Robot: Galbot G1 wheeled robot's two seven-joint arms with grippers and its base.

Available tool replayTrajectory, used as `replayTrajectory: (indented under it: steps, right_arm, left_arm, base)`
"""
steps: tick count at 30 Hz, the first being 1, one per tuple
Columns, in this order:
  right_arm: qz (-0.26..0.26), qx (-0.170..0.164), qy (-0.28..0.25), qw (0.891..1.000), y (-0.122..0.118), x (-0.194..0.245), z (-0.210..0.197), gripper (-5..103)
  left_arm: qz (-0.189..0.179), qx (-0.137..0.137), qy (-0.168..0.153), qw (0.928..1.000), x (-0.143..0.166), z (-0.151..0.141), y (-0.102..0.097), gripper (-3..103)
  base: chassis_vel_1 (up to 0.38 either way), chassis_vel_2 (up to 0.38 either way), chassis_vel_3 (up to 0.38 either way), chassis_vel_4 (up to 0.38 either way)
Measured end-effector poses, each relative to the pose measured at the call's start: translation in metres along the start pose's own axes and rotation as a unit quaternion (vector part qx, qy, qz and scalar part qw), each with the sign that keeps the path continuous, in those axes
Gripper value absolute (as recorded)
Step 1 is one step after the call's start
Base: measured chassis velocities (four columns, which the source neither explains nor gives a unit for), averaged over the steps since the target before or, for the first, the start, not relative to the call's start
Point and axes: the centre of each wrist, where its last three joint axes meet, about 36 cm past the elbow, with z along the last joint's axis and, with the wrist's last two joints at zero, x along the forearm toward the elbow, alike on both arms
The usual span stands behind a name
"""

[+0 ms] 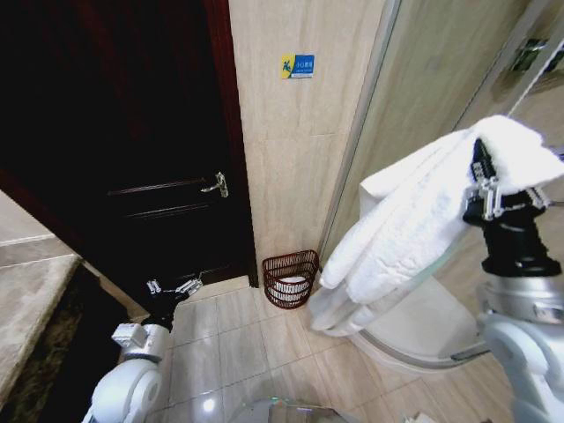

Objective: Discard the used towel into the hamper.

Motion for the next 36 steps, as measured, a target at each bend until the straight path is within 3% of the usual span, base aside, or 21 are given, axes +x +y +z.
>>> replayTrajectory:
  steps: [10,23,33,36]
  right_arm:
    - [-0.034,-0.039,-0.001,0.999,0.013,-0.020,0.026,10]
    - [-0.018,-0.063,-0.016,0.998,0.010,-0.062,0.069,10]
    - [-0.025,-0.072,-0.050,0.996,0.009,-0.133,0.089,10]
    - [-0.037,-0.080,-0.051,0.995,0.019,-0.154,0.106,10]
  left_arm:
    - [0.000,0.000,0.000,1.0000,0.000,0.000,0.000,100]
    - [0.000,0.000,0.000,1.0000,0.000,0.000,0.000,100]
    - [0.000,0.000,0.000,1.0000,0.000,0.000,0.000,100]
    - [0.000,0.000,0.000,1.0000,0.000,0.000,0.000,100]
  base:
    - [0.000,0.000,0.000,0.000]
    - [0.000,0.000,0.000,0.000]
    - [0.000,0.000,0.000,0.000]
    - [0.000,0.000,0.000,0.000]
